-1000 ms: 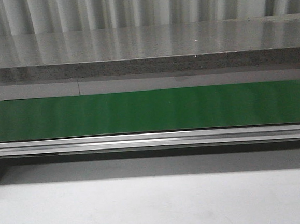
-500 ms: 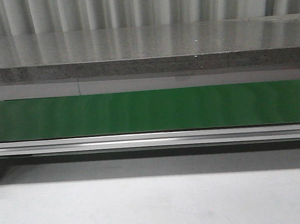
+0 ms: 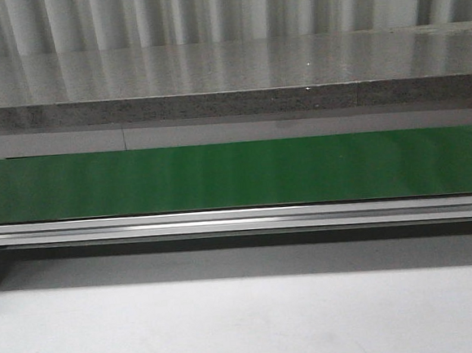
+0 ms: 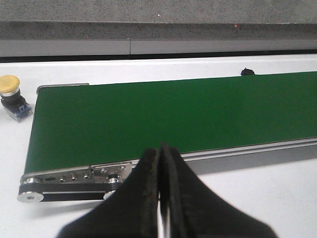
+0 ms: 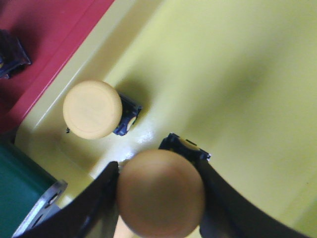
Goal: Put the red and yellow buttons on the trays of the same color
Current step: 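Open the right gripper and lift it back over the belt end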
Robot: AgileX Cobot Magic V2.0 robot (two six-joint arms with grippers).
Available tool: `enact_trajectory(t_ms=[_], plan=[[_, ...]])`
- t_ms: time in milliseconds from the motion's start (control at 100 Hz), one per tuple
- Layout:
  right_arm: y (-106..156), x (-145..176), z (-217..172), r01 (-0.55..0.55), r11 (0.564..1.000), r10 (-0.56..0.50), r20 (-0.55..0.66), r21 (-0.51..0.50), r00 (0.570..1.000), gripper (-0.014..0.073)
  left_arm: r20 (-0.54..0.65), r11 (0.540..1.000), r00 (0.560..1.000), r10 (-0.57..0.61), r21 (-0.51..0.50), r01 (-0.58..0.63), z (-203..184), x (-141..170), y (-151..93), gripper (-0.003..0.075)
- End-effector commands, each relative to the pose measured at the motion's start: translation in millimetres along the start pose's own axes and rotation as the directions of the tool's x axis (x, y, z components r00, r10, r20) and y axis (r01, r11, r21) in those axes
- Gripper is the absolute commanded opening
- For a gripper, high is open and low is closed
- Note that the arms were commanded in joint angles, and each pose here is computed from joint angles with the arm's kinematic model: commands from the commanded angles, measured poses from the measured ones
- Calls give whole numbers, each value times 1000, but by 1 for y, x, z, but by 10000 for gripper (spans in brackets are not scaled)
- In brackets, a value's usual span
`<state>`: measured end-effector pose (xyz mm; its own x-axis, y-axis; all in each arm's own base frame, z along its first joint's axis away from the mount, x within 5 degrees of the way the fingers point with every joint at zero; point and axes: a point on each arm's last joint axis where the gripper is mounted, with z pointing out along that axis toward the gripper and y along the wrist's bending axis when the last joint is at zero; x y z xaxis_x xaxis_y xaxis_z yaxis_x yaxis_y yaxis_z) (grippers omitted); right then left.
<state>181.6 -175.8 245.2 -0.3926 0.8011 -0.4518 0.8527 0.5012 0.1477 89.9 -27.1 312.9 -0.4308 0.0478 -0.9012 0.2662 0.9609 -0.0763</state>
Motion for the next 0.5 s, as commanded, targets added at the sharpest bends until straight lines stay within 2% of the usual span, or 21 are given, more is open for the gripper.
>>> enact_trajectory(t_ms=[0,490], plan=[[1,-11,-3,0,1000,1,70,-13,998,18,95,1000,995,-11,11,10,-4,-14,-2,-20],[-1,-4,31,-30,1000,30,37,-3,999,18,95,1000,995,-11,11,10,-4,-14,-2,-20]])
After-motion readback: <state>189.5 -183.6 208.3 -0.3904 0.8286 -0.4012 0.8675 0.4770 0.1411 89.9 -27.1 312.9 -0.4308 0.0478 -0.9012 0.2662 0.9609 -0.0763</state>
